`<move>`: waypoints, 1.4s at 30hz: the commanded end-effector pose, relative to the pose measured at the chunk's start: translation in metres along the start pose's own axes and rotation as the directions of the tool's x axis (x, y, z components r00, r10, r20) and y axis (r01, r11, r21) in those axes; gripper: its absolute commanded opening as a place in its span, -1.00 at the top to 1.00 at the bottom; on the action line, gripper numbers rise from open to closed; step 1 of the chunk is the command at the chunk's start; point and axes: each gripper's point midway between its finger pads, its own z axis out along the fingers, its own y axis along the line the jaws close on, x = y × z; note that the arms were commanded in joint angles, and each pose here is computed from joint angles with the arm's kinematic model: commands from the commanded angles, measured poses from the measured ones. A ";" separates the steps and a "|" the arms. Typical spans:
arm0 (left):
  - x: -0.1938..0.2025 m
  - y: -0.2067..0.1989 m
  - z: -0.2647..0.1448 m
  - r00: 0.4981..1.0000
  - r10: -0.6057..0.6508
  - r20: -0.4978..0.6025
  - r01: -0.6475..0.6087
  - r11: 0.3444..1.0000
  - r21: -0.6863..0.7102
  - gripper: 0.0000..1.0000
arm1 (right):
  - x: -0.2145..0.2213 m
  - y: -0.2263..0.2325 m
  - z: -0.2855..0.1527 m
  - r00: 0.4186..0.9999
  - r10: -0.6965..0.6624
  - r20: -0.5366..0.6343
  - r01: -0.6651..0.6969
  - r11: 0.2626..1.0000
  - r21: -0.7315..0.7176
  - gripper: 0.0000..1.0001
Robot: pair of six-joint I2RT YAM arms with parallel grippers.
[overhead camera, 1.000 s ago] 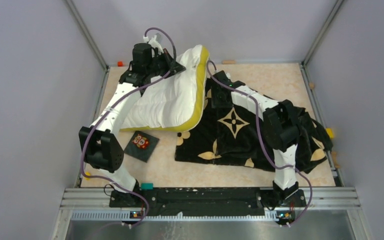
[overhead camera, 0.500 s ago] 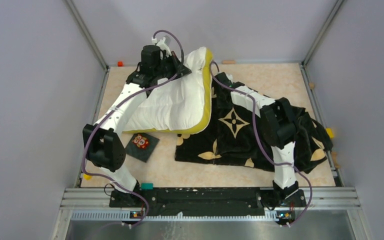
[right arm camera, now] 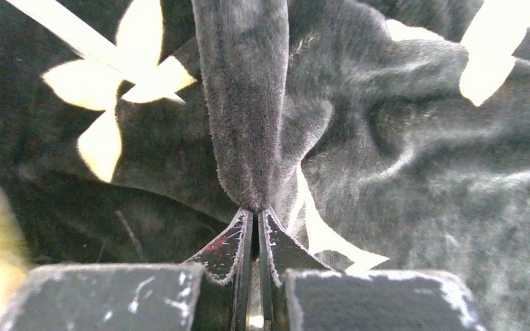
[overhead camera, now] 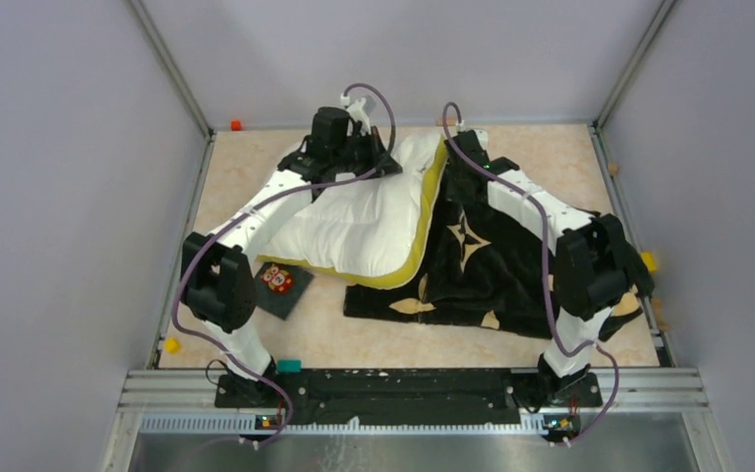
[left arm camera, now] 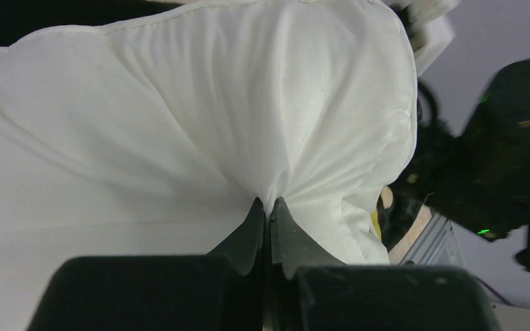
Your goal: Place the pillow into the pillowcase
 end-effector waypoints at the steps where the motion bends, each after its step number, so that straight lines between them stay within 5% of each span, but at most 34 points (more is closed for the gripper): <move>1: 0.026 -0.013 0.009 0.997 0.065 -0.047 -0.061 0.995 0.073 1.00 | -0.024 -0.007 -0.030 0.995 0.039 0.092 -0.038 0.999 -0.014 1.00; 10: 0.081 0.018 0.017 0.987 0.031 -0.158 -0.034 0.999 -0.018 1.00 | -0.030 -0.028 -0.054 0.990 0.044 0.136 -0.049 0.998 0.040 1.00; 22: 0.107 0.025 0.055 0.953 0.070 -0.294 -0.090 0.994 -0.056 1.00 | -0.052 -0.002 -0.090 0.977 -0.021 0.213 0.044 0.994 -0.101 1.00; 34: 0.007 -0.025 0.100 0.975 0.208 -0.084 -0.207 0.978 0.019 1.00 | -0.027 0.035 -0.111 0.969 -0.172 0.178 0.204 0.961 -0.185 1.00; 42: 0.048 0.023 0.168 0.985 0.142 -0.097 -0.142 0.990 0.010 1.00 | -0.024 0.045 -0.112 0.977 -0.169 0.132 0.197 0.950 -0.242 1.00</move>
